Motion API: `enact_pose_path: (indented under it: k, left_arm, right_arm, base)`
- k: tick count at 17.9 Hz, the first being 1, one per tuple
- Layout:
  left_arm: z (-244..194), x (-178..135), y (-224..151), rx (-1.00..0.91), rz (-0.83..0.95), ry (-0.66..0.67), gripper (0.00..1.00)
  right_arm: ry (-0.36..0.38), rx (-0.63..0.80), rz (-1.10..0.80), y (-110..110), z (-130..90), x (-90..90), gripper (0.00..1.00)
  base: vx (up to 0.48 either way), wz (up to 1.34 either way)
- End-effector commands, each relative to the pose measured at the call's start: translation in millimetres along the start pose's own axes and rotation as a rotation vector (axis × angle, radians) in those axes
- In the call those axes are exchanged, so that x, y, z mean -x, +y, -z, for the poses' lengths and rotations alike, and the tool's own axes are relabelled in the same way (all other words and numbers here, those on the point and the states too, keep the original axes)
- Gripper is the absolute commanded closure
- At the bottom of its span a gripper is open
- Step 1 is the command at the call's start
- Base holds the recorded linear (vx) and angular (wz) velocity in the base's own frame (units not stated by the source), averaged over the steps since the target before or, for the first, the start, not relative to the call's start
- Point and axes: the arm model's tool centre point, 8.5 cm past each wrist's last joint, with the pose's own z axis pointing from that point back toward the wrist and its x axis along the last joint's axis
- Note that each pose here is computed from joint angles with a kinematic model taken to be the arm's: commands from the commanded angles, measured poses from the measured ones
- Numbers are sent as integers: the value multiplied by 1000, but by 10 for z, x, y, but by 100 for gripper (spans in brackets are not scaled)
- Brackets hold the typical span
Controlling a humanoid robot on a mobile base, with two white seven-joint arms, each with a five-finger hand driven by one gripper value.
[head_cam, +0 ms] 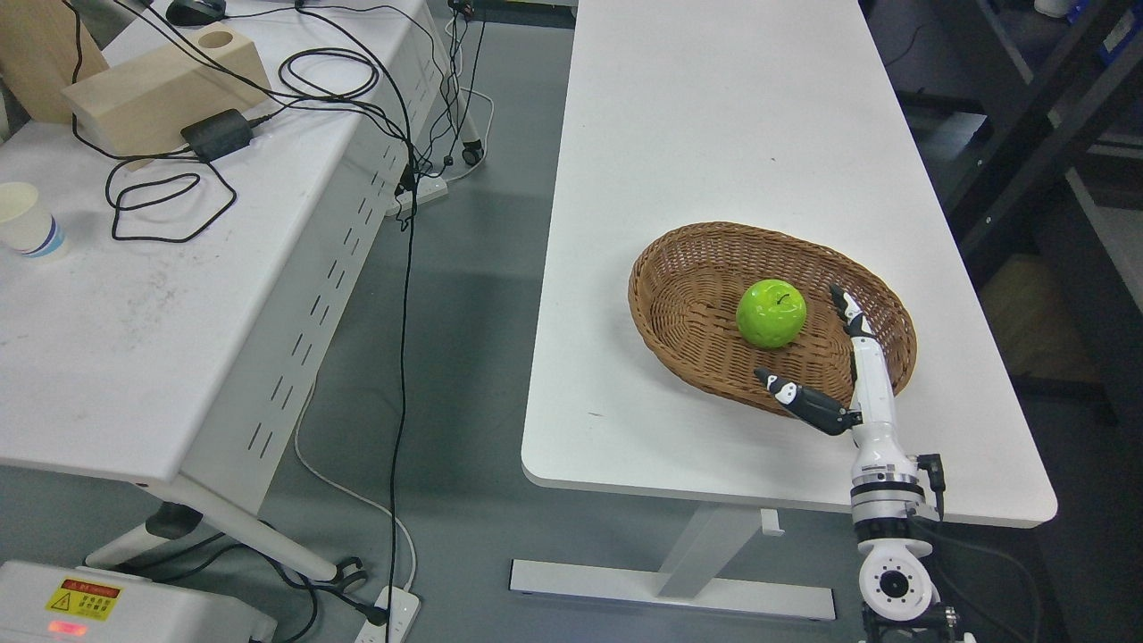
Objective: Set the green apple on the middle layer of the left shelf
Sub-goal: 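Reach the right hand into the wicker basket beside the green apple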
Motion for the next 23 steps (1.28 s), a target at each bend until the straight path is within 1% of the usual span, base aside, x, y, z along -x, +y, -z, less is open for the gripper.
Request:
enact_pose_path:
  k: [1,5,7,11,12,14,16,19,21,23]
  left_arm:
    - [-17,-3,112,-18,1,-1,0]
    - [-17,-3,112,-18,1,-1,0]
    - [-17,-3,111,-16,1,-1,0]
    - [-17,-3,111,-16,1,-1,0]
    - [-17,-3,112,-18,1,-1,0]
    - [-17,-3,111,-16,1,-1,0]
    - [-17,-3,112,-18,1,-1,0]
    - [-17,-3,112,-18,1,-1,0]
    - [-17,-3,112,-18,1,-1,0]
    - [-17,-3,112,-18,1,-1,0]
  right_arm:
    - [11,3,-16,-218,158,54,3]
    - [11,-8,-73,-197,168,53,3]
    - [22,-22,-147,-180,165,102,3]
    - [12,-53,-214,-185,166,115,3]
    - [9,-64,-225,-157,165,115,3]
    - [2,-90,-236,-57,172,100,3]
    - [-11,-107,-233,43,249,51,3]
    - [-24,-163,-258,303,340,12,3]
    - [-35,-195,-254,459,334,-24,2]
    - [-37,-225,-255,540,317,-21,2]
  base:
    - [107,40]
    - [96,34]
    - [72,15]
    - [48,5]
    - [31,5]
    - [32,3]
    - [14,8]
    - [0,0]
    - [0,0]
    - [0,0]
